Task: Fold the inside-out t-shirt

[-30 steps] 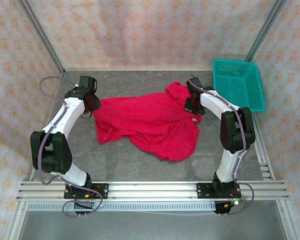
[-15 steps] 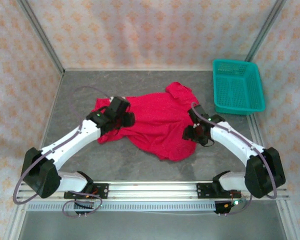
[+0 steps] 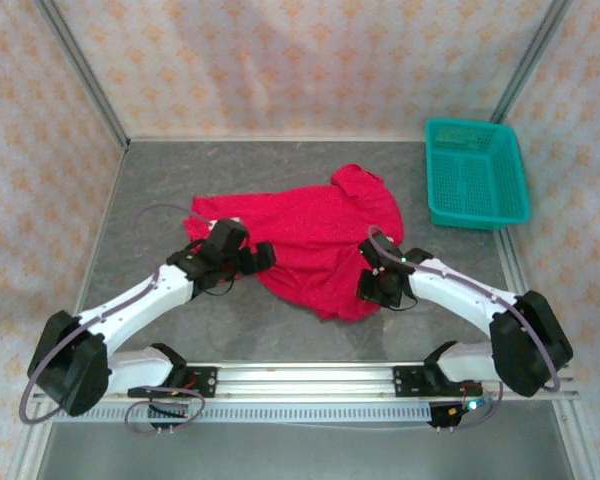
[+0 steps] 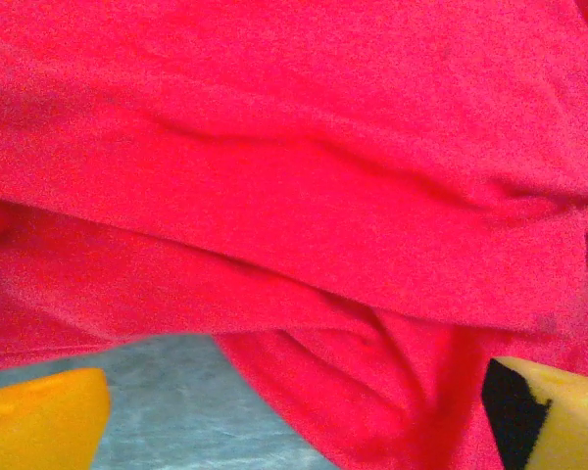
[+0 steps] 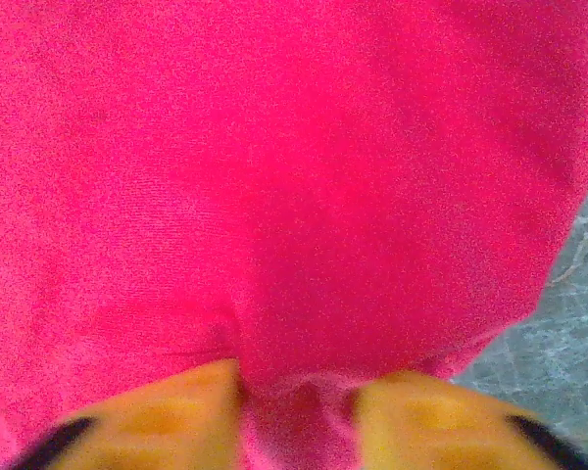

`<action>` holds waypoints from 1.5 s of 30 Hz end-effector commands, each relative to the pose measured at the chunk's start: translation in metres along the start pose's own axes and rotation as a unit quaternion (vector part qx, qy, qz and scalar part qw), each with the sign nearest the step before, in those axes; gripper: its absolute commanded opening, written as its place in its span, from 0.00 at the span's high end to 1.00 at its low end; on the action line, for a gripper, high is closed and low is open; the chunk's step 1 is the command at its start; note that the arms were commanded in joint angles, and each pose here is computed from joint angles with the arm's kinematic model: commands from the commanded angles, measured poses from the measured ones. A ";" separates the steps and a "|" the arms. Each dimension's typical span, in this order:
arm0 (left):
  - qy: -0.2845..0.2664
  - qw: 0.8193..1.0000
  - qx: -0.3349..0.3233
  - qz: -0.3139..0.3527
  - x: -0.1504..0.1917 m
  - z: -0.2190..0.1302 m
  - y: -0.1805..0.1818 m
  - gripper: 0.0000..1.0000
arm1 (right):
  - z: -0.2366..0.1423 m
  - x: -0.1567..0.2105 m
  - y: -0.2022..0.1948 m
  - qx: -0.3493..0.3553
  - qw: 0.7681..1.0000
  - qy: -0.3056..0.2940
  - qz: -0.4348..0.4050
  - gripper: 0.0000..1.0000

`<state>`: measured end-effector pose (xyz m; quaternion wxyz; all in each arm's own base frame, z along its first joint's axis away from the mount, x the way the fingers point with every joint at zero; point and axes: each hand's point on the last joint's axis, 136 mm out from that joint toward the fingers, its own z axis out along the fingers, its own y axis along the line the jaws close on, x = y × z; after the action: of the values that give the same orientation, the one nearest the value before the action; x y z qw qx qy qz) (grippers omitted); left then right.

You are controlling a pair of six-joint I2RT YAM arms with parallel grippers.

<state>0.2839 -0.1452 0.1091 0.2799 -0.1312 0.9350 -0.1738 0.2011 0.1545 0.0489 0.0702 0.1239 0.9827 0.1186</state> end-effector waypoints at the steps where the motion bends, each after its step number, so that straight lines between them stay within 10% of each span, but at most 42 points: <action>1: -0.044 0.999 0.008 -0.020 -0.013 -0.011 0.011 0.00 | -0.016 -0.031 0.029 -0.023 0.999 -0.048 -0.009 1.00; 10: -0.044 0.968 0.204 0.142 0.016 -0.034 -0.112 0.31 | -0.041 -0.089 0.047 -0.010 0.996 -0.091 -0.022 1.00; 18: 0.035 0.952 0.174 0.249 0.075 0.018 -0.161 0.42 | -0.023 -0.115 0.047 -0.009 0.998 -0.069 -0.007 1.00; 30: 0.044 0.958 0.097 0.268 0.081 0.085 -0.152 0.31 | -0.021 -0.128 0.048 -0.015 0.998 -0.062 -0.001 1.00; 31: 0.045 0.958 0.090 0.267 0.079 0.089 -0.150 0.35 | -0.021 -0.128 0.048 -0.015 0.998 -0.062 -0.001 1.00; 35: 0.074 0.960 0.092 0.253 0.071 0.092 -0.146 1.00 | -0.021 -0.133 0.046 -0.015 0.998 -0.060 0.001 1.00; 45: 0.004 0.970 0.102 0.219 0.005 0.024 -0.133 1.00 | 0.006 -0.172 0.028 0.048 0.998 -0.032 -0.009 0.95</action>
<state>0.3132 -0.2908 0.1385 0.3179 0.1115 0.9151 -0.2214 0.3636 0.1517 0.0770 0.1064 0.1340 0.9790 0.1109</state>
